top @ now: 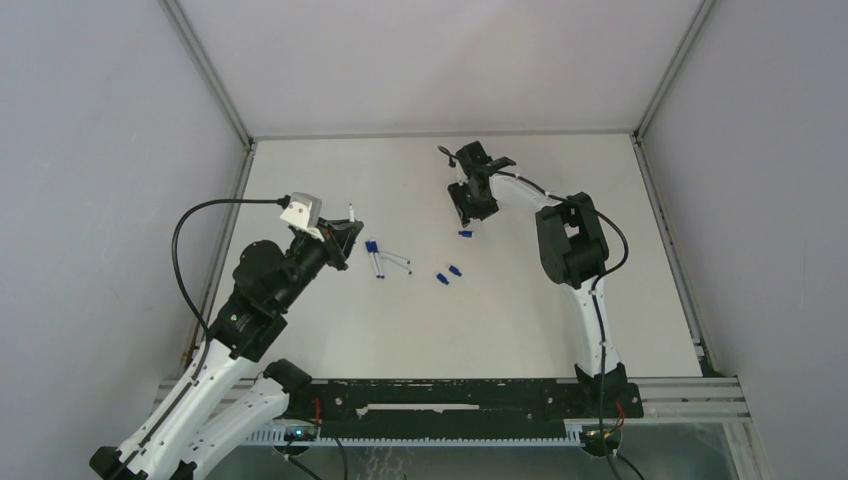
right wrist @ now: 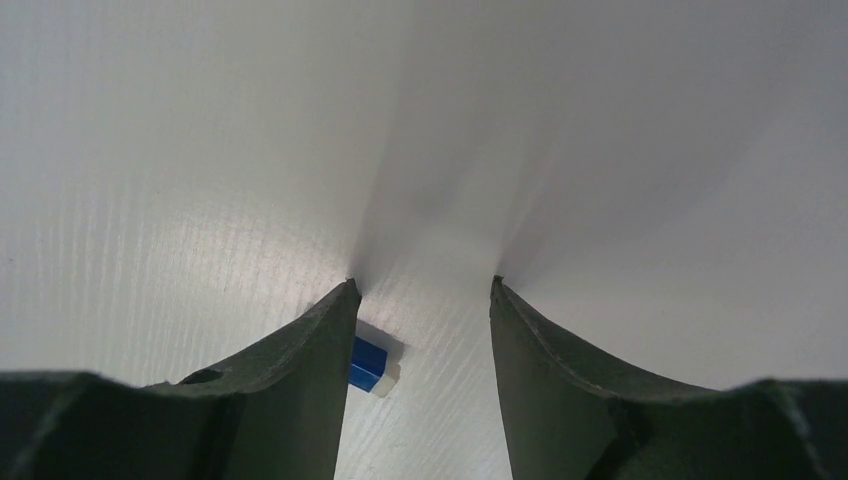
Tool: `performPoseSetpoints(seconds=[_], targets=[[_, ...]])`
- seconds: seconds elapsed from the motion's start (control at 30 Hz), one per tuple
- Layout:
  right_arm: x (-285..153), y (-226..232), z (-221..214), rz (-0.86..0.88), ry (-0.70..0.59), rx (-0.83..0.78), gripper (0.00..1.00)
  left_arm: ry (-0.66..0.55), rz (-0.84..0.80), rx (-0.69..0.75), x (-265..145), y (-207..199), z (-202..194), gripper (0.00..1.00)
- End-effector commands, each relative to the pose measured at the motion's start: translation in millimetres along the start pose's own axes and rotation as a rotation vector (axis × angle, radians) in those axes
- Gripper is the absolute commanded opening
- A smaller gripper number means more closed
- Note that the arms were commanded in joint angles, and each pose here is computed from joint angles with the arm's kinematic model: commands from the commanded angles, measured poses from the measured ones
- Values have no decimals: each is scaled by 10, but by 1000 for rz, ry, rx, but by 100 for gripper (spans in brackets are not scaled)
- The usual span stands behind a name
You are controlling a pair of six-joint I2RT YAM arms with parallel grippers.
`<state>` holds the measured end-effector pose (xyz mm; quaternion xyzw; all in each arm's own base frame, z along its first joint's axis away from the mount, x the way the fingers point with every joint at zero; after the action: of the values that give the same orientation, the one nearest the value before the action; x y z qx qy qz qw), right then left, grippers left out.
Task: Insert the pens into the pen caps
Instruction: Move the pen cap to the pen.
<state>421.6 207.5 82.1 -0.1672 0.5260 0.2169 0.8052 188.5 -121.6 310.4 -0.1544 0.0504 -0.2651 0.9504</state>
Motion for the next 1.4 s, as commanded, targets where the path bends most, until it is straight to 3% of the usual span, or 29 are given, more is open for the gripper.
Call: performPoseSetpoints(seconds=[0.0, 0.8, 1.37], targets=[[-78, 80, 30, 28, 4, -42, 60, -39, -22, -14, 24, -19, 42, 0], [-262, 247, -406, 73, 95, -65, 64, -45, -38, -26, 18, -41, 48, 0], [-143, 281, -486, 145, 133, -35, 46, -47, -39, -28, 23, -41, 49, 0]])
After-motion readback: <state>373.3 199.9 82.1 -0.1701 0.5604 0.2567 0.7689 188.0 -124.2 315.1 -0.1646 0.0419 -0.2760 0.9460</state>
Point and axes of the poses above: each gripper's point midway between its finger pads, its own x axis out along the fingers, its own y axis along the line the jaws close on, z = x × y, the point moved 7 cm from there along -x, back along the fingers, and after that the axes turned 9 degrees about -x, right-handed, at the moved point
